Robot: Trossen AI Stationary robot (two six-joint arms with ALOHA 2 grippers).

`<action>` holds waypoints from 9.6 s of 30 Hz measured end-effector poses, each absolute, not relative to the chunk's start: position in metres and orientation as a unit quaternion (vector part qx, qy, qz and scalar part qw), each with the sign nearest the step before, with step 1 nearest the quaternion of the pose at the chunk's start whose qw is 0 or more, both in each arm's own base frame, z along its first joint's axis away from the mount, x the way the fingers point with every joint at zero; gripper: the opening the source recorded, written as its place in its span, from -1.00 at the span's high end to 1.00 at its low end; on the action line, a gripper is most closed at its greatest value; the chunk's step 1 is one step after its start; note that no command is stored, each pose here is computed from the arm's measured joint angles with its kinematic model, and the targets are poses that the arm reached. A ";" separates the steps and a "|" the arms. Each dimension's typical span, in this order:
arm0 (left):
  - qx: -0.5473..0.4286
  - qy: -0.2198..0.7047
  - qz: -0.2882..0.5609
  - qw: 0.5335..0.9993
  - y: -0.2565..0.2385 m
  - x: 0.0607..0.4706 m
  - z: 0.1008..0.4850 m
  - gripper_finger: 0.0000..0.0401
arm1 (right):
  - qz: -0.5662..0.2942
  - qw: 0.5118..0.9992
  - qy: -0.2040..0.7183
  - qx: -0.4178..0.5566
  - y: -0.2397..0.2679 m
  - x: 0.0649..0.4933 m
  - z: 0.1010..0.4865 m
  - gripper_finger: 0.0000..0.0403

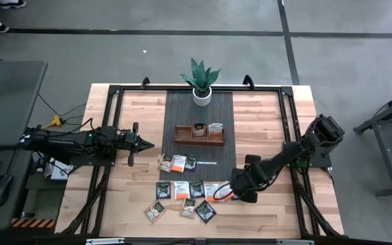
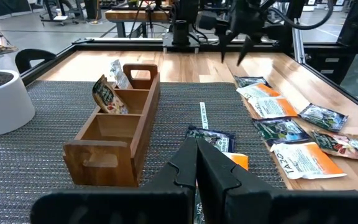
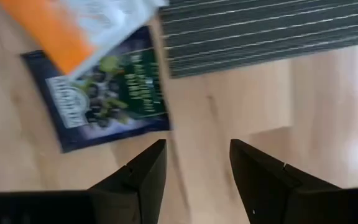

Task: Pick & Place Tea
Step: Put the violet tea bag into the left section of the wooden organizer

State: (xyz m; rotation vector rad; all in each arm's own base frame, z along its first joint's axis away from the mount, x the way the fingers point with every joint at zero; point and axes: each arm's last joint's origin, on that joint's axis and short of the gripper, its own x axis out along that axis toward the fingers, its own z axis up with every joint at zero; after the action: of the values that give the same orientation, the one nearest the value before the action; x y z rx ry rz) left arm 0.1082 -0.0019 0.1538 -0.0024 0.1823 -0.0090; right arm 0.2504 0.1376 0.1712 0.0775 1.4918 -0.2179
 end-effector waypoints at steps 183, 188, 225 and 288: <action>-0.001 0.091 -0.005 0.996 -0.002 0.108 0.154 1.00 | -0.300 0.770 0.495 -0.269 -0.003 0.464 0.164 0.72; -0.001 0.091 -0.005 0.996 -0.002 0.108 0.154 1.00 | -0.292 0.768 0.499 -0.275 -0.003 0.465 0.163 0.46; -0.001 0.091 -0.004 0.996 -0.002 0.108 0.154 1.00 | -0.124 0.824 0.535 -0.137 0.042 0.447 0.186 0.23; -0.001 0.091 -0.004 0.996 -0.002 0.108 0.154 1.00 | -0.090 0.779 0.619 0.037 0.032 0.454 0.118 0.04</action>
State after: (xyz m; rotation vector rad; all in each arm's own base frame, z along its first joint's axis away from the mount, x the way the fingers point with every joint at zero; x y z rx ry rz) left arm 0.1081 -0.0018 0.1538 -0.0025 0.1821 -0.0088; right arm 0.4537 0.0319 0.1181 0.0793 1.3375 -0.1944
